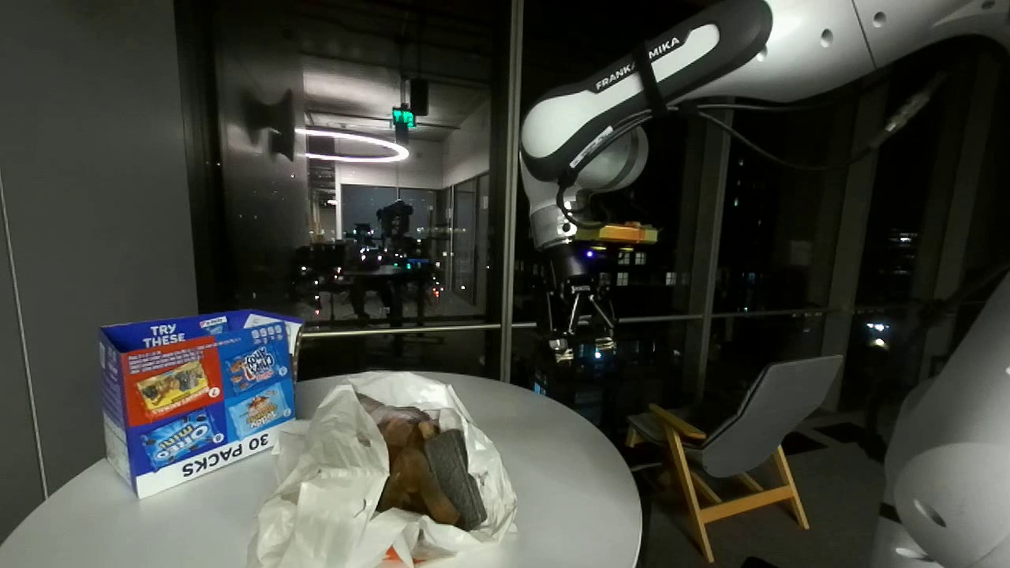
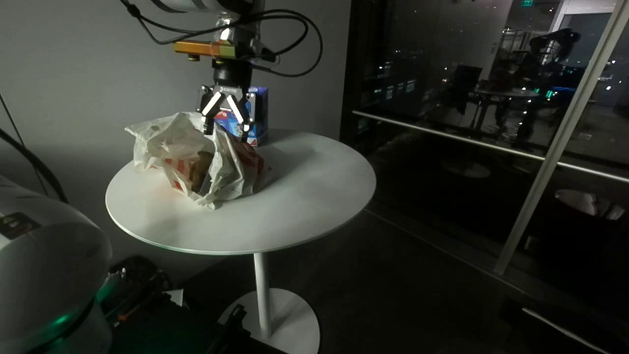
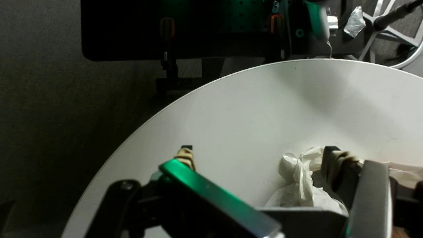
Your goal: Empty the plastic
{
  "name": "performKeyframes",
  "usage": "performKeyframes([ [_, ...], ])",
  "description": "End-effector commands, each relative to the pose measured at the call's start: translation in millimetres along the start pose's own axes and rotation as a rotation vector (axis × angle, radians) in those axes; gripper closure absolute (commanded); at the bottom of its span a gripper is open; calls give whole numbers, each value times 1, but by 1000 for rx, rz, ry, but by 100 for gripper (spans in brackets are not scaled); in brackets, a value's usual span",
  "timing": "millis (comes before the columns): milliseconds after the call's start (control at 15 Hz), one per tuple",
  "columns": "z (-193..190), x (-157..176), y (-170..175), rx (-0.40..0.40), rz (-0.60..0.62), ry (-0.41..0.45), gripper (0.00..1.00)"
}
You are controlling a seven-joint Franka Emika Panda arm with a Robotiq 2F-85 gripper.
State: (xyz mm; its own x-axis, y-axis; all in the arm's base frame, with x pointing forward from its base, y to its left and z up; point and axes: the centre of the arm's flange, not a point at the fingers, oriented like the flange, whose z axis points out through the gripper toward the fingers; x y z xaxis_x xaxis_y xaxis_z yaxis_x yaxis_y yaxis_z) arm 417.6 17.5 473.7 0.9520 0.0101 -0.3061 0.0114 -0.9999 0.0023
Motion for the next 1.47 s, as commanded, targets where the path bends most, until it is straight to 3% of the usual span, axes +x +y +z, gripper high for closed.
performKeyframes([
  [0, 30, 35, -41, 18, -87, 45, 0],
  [200, 50, 51, -98, 64, -250, 76, 0],
  [333, 64, 43, -133, 86, -346, 99, 0],
  [533, 74, 39, -165, 96, -414, 123, 0],
  [1000, 107, 67, -195, 151, -478, 231, 0],
  [1400, 135, 80, -206, 52, -427, 460, 0],
])
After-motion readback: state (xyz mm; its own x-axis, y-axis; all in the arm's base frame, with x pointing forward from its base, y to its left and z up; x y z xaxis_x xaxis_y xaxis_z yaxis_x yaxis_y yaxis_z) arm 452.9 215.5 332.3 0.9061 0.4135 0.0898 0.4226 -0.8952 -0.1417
